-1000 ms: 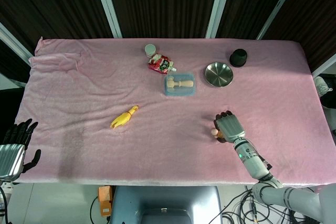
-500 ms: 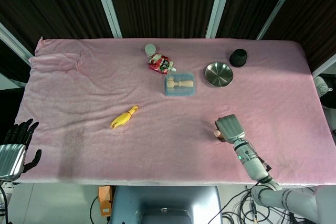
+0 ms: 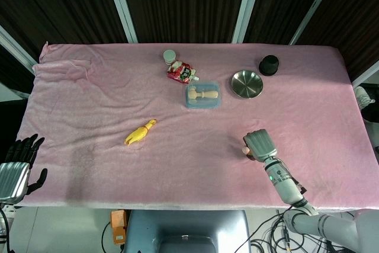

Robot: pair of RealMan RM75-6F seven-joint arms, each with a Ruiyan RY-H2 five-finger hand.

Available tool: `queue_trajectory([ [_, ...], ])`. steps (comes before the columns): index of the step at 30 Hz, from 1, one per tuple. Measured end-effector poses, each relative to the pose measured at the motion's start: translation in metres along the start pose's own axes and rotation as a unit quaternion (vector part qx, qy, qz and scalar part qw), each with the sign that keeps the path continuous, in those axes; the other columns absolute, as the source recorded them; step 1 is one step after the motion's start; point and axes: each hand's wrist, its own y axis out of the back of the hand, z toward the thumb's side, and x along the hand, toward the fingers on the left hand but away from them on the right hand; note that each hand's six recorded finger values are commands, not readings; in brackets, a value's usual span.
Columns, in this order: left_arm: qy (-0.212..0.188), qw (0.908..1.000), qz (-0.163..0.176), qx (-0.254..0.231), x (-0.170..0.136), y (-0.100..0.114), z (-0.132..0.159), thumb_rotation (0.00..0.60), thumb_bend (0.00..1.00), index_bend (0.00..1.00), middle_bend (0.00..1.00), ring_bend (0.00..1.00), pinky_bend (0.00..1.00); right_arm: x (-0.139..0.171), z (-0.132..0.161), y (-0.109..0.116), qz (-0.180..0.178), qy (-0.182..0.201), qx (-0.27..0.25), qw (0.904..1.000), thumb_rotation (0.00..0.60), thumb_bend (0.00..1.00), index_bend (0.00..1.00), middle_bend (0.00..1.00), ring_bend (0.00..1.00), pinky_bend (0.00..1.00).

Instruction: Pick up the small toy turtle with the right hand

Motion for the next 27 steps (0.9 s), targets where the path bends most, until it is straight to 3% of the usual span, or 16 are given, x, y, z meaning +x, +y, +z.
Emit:
queue_trajectory([
  [1,0.0,1.0,0.0,0.0,0.0,0.0,0.0,0.6,0.45,0.0,0.0,0.0,0.04,0.0,0.0,0.0,0.002,0.001,-0.003,1.0,0.6,0.4,0.26,0.37,0.37,0.51],
  [2,0.0,1.0,0.0,0.0,0.0,0.0,0.0,0.6,0.45,0.0,0.0,0.0,0.04,0.0,-0.001,-0.001,0.005,0.003,-0.006,1.0,0.6,0.39,0.14,0.3,0.29,0.45],
  [4,0.0,1.0,0.0,0.0,0.0,0.0,0.0,0.6,0.45,0.0,0.0,0.0,0.04,0.001,-0.002,0.0,0.013,0.007,-0.013,0.9998,0.6,0.34,0.01,0.18,0.17,0.35],
  [8,0.001,1.0,-0.001,0.0,0.001,0.0,-0.001,0.6,0.45,0.0,0.0,0.0,0.04,0.006,-0.006,0.006,0.013,0.015,-0.015,0.9997,0.6,0.26,0.0,0.07,0.06,0.24],
  [17,0.001,1.0,-0.001,0.001,0.0,0.0,0.0,0.6,0.45,0.0,0.0,0.0,0.04,0.03,-0.014,0.032,-0.013,0.016,-0.011,0.9997,0.6,0.25,0.0,0.0,0.0,0.14],
  [22,-0.003,1.0,0.005,0.002,0.001,0.0,0.002,0.6,0.45,0.0,0.0,0.0,0.04,0.068,-0.025,0.059,-0.065,-0.005,-0.017,0.9977,0.6,0.25,0.0,0.0,0.0,0.07],
  [27,-0.006,1.0,0.006,0.004,0.0,-0.001,0.003,0.6,0.45,0.0,0.0,0.0,0.04,0.133,-0.052,0.071,-0.129,-0.071,-0.03,0.9886,0.6,0.25,0.0,0.0,0.0,0.0],
])
